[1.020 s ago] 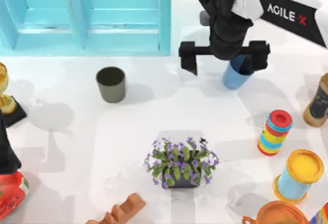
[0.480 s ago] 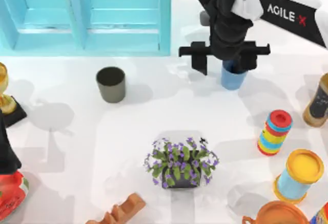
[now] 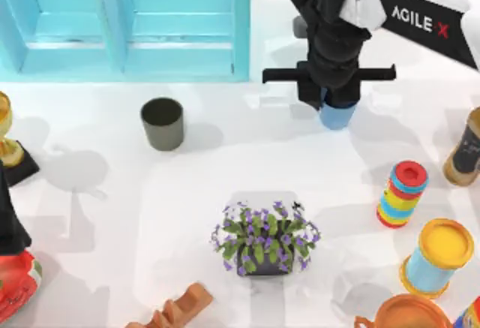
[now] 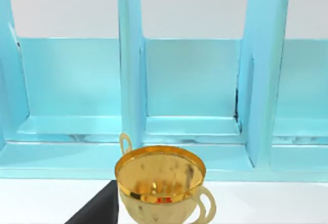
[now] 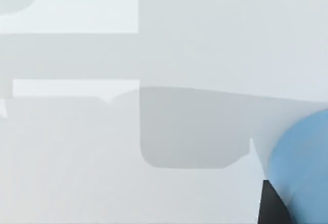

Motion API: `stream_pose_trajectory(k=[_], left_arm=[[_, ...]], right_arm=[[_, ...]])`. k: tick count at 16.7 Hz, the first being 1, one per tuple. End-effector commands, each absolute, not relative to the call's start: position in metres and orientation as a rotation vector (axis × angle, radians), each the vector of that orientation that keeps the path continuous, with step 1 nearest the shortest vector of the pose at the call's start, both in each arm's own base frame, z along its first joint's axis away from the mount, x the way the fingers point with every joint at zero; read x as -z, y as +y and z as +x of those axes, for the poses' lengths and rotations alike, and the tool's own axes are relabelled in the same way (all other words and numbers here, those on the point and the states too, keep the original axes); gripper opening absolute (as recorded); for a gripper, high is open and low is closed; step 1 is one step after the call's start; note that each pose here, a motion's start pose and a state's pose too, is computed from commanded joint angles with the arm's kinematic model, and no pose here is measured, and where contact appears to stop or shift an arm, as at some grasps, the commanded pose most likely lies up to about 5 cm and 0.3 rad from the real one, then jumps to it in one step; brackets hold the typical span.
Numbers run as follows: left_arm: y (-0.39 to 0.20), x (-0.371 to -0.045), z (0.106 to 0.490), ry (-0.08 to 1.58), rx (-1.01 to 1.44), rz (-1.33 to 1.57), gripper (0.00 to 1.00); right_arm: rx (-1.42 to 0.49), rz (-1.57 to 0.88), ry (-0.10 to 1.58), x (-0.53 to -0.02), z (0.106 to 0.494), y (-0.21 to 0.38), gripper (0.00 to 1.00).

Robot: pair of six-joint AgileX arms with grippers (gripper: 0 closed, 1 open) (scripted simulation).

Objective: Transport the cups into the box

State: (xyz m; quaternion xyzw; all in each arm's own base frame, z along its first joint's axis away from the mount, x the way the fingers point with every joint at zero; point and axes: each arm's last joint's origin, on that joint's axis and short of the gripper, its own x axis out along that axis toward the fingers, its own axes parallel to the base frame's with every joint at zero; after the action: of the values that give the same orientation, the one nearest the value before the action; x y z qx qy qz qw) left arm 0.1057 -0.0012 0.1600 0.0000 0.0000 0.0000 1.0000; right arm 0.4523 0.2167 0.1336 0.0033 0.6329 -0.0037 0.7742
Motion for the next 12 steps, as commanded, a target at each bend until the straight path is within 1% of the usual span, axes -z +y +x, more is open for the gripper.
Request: stream_pose_trajectory(k=[7, 9, 12], left_arm=[[-0.001, -0.160, 0.106, 0.000, 0.000, 0.000, 1.00], [-0.001, -0.160, 0.106, 0.000, 0.000, 0.000, 1.00], [-0.001, -0.160, 0.106, 0.000, 0.000, 0.000, 1.00]], right_arm=[[0.006, 0.003, 1.370, -0.136, 0.452, 0.216, 0.00], [0.012, 0.005, 1.370, -0.153, 0.455, 0.198, 0.00], [0.013, 0.003, 1.377, -0.197, 0.456, 0.154, 0.00]])
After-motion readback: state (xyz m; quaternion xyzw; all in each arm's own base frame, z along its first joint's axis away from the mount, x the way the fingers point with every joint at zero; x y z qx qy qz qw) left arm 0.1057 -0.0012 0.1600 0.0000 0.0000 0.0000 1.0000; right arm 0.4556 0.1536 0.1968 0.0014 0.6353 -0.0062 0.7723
